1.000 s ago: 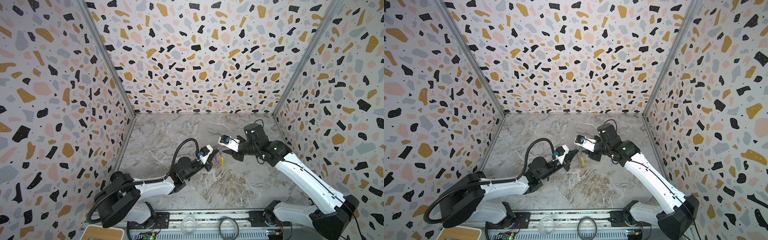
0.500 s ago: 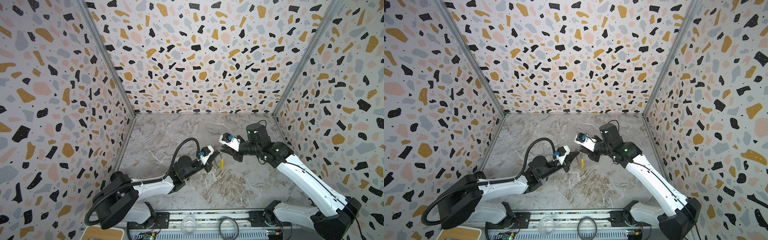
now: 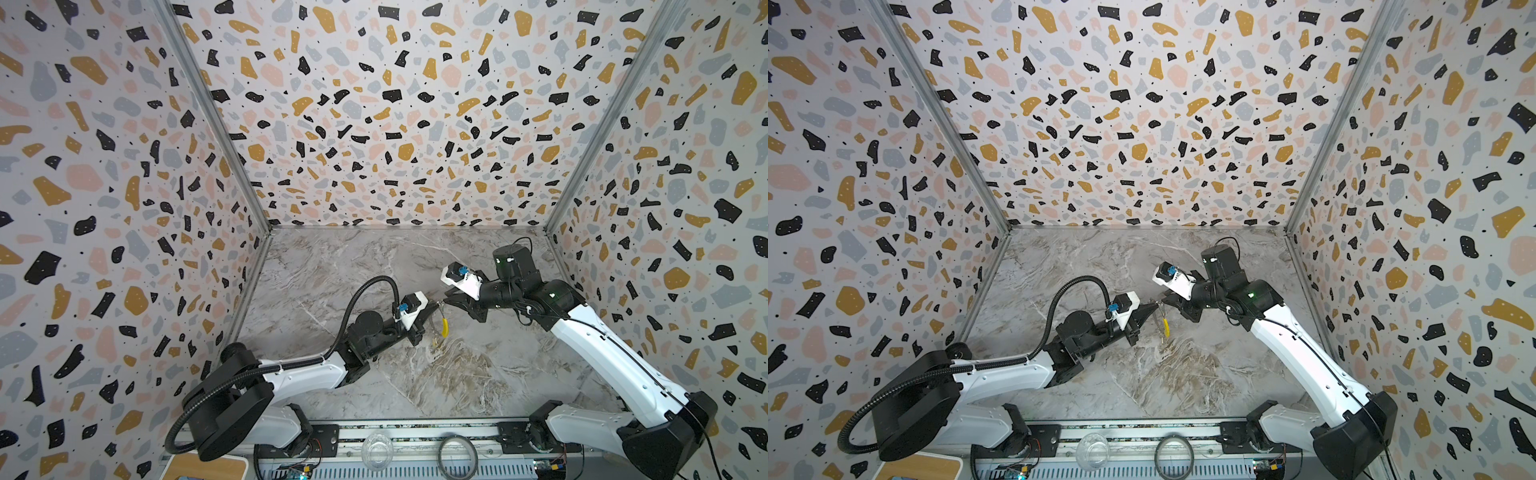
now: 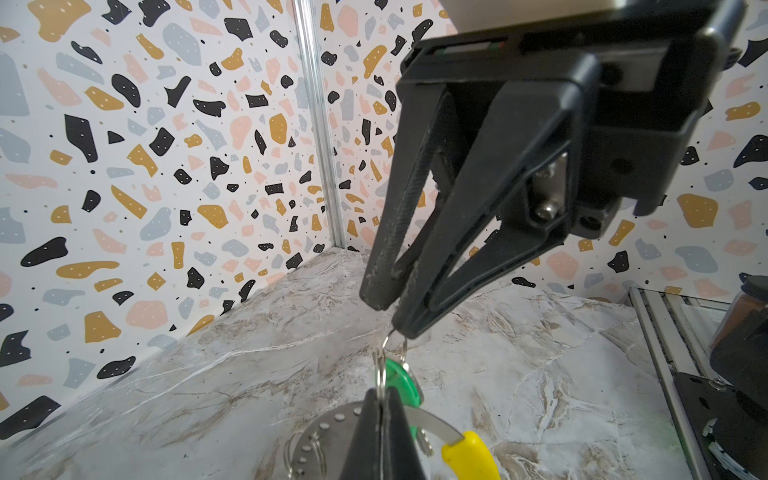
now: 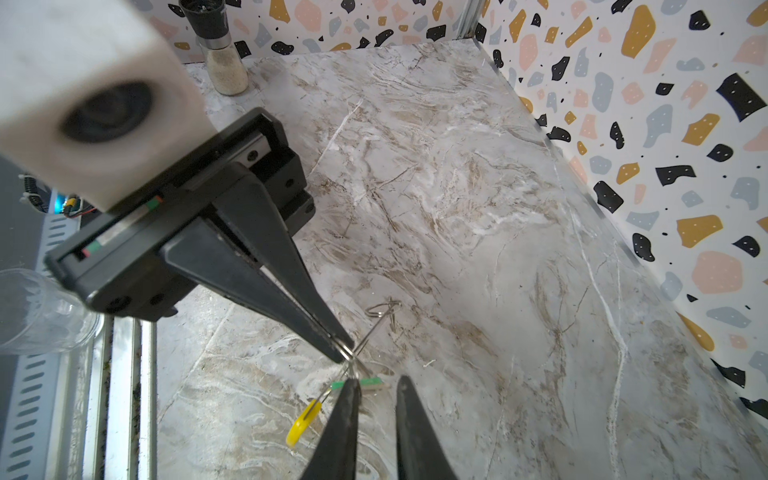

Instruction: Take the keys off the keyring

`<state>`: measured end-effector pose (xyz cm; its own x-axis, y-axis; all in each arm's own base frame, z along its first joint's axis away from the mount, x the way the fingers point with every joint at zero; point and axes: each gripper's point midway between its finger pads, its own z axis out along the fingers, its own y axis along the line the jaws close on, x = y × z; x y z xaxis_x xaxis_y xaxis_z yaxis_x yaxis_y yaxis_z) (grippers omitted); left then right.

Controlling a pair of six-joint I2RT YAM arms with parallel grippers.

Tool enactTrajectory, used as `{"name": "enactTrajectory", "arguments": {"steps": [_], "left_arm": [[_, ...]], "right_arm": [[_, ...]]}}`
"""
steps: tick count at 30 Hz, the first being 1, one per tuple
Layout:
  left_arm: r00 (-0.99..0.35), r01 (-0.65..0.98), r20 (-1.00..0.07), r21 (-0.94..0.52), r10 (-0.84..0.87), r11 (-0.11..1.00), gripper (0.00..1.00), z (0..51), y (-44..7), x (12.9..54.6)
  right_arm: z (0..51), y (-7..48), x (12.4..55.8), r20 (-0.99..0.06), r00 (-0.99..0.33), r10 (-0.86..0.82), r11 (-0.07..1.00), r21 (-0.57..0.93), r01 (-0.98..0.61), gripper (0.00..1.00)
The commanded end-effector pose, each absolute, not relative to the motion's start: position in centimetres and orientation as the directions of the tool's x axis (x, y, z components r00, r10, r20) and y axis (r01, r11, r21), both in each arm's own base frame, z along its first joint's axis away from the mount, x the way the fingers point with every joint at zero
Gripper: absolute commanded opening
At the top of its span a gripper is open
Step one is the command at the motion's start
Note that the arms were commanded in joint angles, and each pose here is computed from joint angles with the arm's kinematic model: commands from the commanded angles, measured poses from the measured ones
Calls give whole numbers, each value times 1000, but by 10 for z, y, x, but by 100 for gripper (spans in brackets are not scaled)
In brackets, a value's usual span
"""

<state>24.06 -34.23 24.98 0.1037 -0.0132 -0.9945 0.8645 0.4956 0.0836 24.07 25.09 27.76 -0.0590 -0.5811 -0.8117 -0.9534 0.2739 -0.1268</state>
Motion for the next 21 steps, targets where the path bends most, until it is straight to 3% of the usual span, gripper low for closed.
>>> {"name": "enactTrajectory", "arguments": {"steps": [1, 6, 14, 21], "left_arm": [[186, 861, -978, 117, -91, 495, 0, 287, -340, 239], [189, 860, -978, 121, -90, 496, 0, 287, -340, 238], [195, 858, -977, 126, -88, 498, 0, 288, -338, 238], [212, 875, -971, 140, -107, 464, 0, 293, -338, 231]], "right_arm": [[276, 252, 236, -812, -83, -577, 262, -88, -961, 19], [278, 254, 234, -818, -83, -569, 250, -76, -965, 17], [274, 250, 235, -807, -108, -581, 260, -59, -964, 1], [268, 241, 241, -803, -132, -581, 272, -38, -962, 0]]}}
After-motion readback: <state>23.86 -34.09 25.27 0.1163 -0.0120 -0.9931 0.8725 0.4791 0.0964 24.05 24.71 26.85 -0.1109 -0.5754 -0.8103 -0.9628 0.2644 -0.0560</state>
